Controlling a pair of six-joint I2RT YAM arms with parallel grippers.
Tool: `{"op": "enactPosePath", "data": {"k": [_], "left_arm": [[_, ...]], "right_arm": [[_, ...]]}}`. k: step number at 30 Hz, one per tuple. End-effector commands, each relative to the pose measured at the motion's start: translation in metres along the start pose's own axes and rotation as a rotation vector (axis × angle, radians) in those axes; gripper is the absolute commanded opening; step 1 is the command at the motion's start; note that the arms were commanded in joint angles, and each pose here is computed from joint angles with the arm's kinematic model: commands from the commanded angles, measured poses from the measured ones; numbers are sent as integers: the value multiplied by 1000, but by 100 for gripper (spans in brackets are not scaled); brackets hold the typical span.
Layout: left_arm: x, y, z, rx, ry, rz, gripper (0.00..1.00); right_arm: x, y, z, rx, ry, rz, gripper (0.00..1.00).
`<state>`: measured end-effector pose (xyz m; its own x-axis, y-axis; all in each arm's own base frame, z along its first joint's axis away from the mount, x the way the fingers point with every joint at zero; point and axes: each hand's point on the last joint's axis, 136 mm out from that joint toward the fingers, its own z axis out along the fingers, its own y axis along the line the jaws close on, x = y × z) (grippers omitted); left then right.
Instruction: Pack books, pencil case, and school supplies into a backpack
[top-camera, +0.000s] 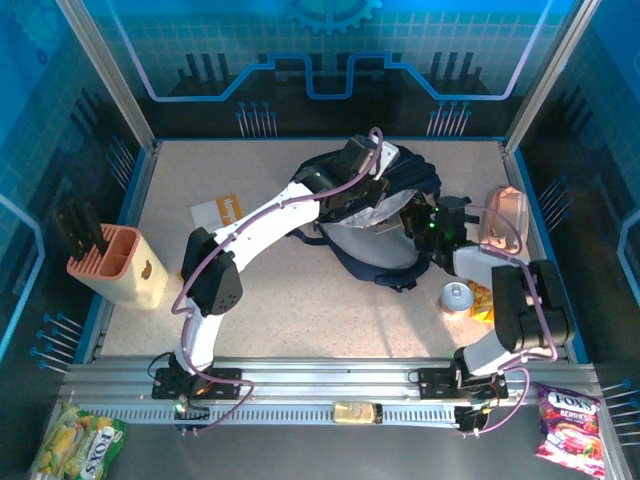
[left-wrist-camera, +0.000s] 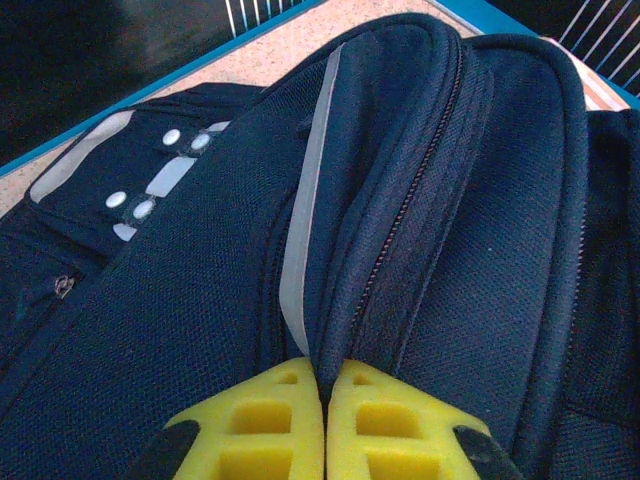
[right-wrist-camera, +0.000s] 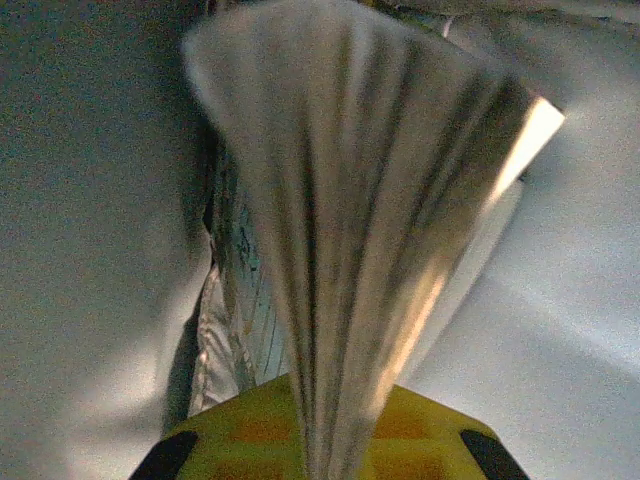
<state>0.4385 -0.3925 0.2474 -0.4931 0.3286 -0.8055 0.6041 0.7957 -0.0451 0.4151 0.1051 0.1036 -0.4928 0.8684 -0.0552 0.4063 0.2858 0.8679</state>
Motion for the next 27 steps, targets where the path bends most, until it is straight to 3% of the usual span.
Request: {"op": "enactPosePath", "data": {"k": [1,7,9,11,14,16,19,27], "left_arm": [[-66,-1,-55,31,-214,-52,3],[-66,3,-57,25,-212,-68,3],[-66,7,-58,17,-213,-70,3],[-64,12,-59,5,-210,-73,3],[-60,23,-57,-17,-199,-91,3],[-58,27,-56,-20,-191,-103,3],[-53,31,-53,-16,-181,-122,3],[-28,32,-38,13,-123,-158,6]], "right_arm": [[-1,16,19,-12,-4,-2,1],[5,19,44,16,22,8,10],[11,17,46,21,58,14,22],[20,11,42,56,101,17,42],[26,11,23,62,116,-12,63],[30,3,6,88,118,-20,72],[36,0,-22,89,109,-60,78],[32,-40,-97,246,-23,-171,81]]}}
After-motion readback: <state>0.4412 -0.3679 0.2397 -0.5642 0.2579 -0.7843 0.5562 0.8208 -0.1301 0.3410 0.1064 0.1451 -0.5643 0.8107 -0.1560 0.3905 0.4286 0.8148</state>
